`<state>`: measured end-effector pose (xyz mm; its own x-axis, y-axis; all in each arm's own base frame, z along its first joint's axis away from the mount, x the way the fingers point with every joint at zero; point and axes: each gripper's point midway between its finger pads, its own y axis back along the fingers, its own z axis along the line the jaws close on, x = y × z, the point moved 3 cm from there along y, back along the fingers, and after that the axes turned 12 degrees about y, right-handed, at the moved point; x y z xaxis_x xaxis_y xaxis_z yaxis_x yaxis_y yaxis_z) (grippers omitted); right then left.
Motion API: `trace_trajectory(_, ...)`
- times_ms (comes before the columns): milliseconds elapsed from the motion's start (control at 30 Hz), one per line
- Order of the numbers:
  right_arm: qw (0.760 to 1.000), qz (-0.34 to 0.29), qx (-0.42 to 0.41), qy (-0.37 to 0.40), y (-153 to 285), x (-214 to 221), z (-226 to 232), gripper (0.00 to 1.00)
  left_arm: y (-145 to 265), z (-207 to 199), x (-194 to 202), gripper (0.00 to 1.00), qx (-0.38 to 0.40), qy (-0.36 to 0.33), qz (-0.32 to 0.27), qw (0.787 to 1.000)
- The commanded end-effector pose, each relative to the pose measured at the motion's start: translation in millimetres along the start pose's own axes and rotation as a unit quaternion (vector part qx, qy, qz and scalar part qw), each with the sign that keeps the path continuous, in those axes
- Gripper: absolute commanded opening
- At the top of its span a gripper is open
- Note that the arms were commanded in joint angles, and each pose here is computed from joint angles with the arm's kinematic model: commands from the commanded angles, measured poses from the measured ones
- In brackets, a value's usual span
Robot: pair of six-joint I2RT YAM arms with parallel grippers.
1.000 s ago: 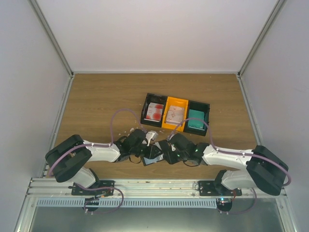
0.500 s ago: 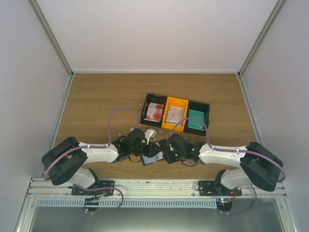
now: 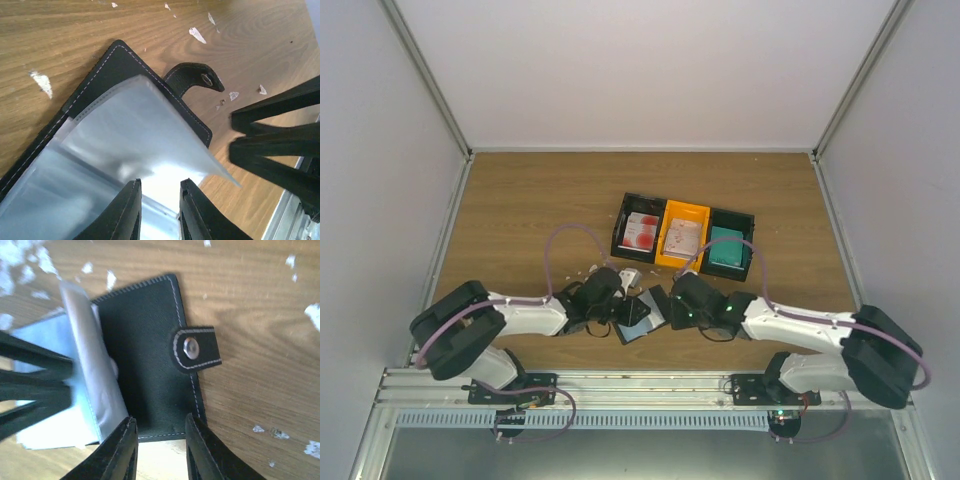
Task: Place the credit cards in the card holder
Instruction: Open the card holder at the center of the board.
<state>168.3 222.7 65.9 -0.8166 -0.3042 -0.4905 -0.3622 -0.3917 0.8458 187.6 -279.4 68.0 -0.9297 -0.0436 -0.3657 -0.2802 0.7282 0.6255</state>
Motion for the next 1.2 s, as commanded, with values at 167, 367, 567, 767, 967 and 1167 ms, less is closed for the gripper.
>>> trace_trajectory(167, 0.997, -0.05, -0.048, 0.03, 27, -18, 14, 0.3, -25, -18, -23, 0.26, -0.003, -0.043, 0.014, 0.999)
trace_trajectory(367, 0.994, -0.034, -0.091, 0.059, 17, -14, 28, 0.27, -41, -11, -24, 0.26, -0.033, -0.041, 0.038, 0.998)
trace_trajectory(567, 0.997, 0.004, -0.047, 0.057, -12, -6, 16, 0.24, -41, -4, -19, 0.24, -0.044, -0.032, 0.041, 0.998)
trace_trajectory(767, 0.998, 0.018, 0.057, 0.034, -22, 3, -16, 0.23, -16, -15, -23, 0.25, -0.02, -0.034, 0.008, 0.999)
trace_trajectory(967, 0.999, 0.009, 0.038, 0.033, -15, -5, -8, 0.27, 9, -13, -25, 0.29, -0.029, -0.024, -0.029, 0.999)
trace_trajectory(1167, 0.998, -0.015, 0.017, 0.05, -2, -37, 6, 0.32, 27, 10, -26, 0.35, -0.083, 0.01, -0.05, 0.995)
